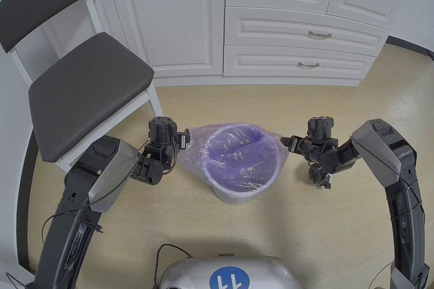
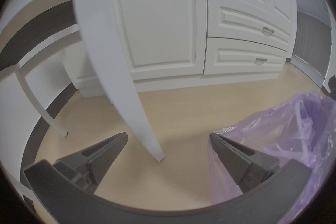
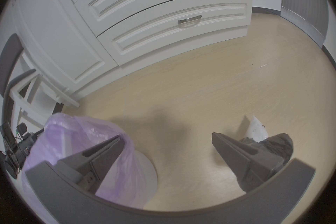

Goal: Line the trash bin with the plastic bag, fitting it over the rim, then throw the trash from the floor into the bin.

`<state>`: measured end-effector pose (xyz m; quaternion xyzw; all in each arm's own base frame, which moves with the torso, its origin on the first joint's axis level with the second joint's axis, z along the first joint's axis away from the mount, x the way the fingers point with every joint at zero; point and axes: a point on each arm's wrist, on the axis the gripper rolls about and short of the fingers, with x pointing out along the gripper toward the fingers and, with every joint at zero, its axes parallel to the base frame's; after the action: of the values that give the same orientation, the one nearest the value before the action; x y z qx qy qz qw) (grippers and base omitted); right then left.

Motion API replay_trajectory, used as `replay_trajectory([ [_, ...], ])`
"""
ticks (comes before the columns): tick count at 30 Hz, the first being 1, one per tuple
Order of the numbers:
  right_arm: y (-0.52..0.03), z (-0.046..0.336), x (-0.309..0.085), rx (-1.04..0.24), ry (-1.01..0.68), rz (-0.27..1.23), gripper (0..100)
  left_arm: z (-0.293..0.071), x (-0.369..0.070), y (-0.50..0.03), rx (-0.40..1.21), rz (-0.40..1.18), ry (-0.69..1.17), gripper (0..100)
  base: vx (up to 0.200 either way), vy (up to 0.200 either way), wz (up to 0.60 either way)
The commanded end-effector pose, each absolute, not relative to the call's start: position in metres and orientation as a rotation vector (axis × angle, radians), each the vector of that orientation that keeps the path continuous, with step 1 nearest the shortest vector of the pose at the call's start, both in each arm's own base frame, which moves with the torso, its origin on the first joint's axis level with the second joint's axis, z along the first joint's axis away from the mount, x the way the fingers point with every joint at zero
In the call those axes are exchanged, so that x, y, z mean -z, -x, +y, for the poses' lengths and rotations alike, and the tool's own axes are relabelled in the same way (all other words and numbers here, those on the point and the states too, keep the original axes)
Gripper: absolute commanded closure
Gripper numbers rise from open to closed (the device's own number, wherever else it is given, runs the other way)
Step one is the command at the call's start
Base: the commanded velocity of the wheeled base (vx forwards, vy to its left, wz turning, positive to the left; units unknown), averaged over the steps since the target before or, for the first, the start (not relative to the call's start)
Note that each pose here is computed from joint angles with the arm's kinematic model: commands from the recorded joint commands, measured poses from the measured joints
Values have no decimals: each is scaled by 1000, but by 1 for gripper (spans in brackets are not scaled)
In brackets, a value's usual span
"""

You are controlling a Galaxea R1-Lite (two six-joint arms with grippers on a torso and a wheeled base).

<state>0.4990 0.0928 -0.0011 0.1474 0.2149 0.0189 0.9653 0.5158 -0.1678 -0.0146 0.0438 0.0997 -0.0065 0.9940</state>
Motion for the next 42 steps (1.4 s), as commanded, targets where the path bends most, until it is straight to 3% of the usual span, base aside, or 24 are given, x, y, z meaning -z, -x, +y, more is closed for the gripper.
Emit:
replay_trajectory([
  [1, -470, 89, -21, -65, -200, 481, 0, -166, -18, -478, 43, 188, -86, 0, 0, 0, 0],
  [16, -433, 100, 8, -166, -55, 638, 0, -157, -33, -452, 38, 146, -70, 0, 0, 0, 0],
  [32, -406, 117, 33, -268, 30, 744, 0, -170, -68, -419, 90, 105, -61, 0, 0, 0, 0],
  [42, -398, 106, 0, -292, 32, 705, 0, -193, -83, -396, 153, 103, -68, 0, 0, 0, 0],
])
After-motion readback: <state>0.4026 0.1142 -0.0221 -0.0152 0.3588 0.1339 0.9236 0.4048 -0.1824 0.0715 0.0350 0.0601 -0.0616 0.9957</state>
